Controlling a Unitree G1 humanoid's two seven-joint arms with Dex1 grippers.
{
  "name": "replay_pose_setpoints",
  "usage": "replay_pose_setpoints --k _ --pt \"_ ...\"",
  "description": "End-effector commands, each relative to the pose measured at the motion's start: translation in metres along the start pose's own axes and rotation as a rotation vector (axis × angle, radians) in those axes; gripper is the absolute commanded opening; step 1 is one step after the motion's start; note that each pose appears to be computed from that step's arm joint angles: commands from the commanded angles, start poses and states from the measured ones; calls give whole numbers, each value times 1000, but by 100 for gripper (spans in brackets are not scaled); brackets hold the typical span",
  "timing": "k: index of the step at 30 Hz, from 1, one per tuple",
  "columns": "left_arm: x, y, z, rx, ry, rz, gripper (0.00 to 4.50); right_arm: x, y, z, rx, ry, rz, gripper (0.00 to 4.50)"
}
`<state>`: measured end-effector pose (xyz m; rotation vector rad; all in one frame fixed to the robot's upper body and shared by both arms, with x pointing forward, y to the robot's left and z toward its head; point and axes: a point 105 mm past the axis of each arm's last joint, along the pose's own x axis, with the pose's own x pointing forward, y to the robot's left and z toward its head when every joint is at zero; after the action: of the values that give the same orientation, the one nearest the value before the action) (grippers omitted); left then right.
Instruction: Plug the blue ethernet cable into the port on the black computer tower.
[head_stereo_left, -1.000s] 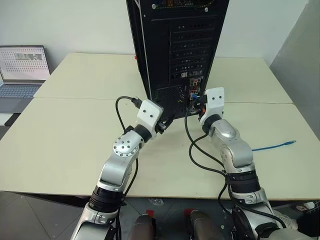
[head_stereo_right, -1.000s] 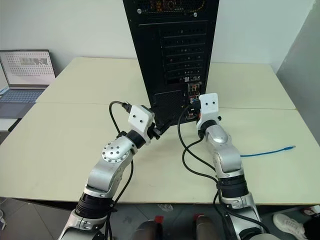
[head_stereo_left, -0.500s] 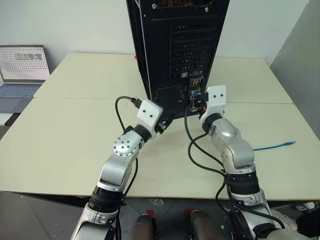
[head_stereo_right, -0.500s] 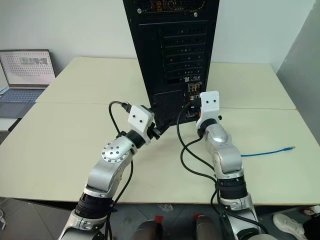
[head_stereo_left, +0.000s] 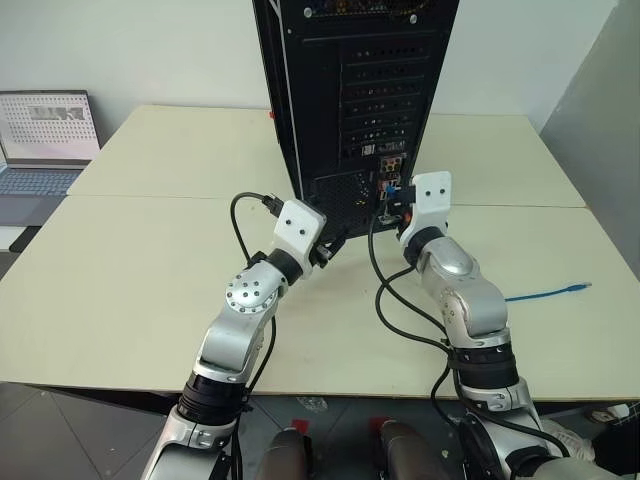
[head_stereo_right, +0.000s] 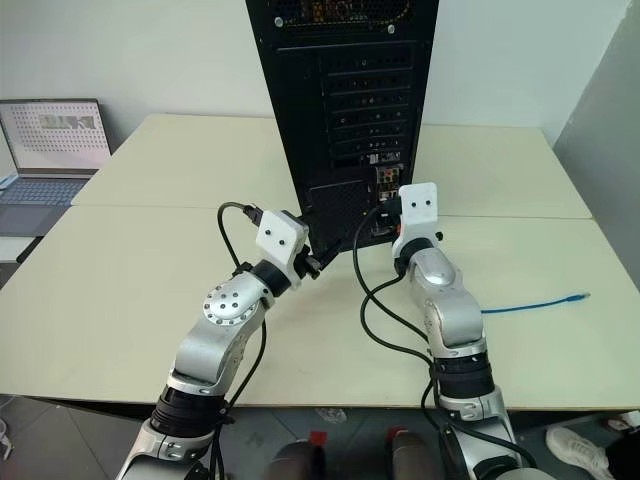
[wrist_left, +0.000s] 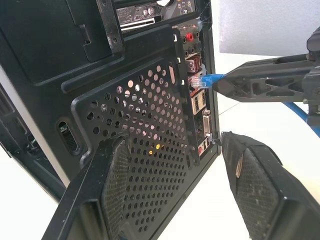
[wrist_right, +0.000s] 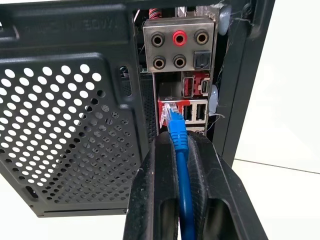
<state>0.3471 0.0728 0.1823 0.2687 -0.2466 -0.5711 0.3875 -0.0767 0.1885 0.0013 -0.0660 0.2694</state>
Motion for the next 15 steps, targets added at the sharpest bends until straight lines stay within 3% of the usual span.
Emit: replay_pose_setpoints --k 1,15 --pt "-1 0 17 20 -61 5 301 0 0 12 -15 -48 3 0" --pt "-1 1 17 20 -61 10 301 4 -2 18 3 -71 -13 0"
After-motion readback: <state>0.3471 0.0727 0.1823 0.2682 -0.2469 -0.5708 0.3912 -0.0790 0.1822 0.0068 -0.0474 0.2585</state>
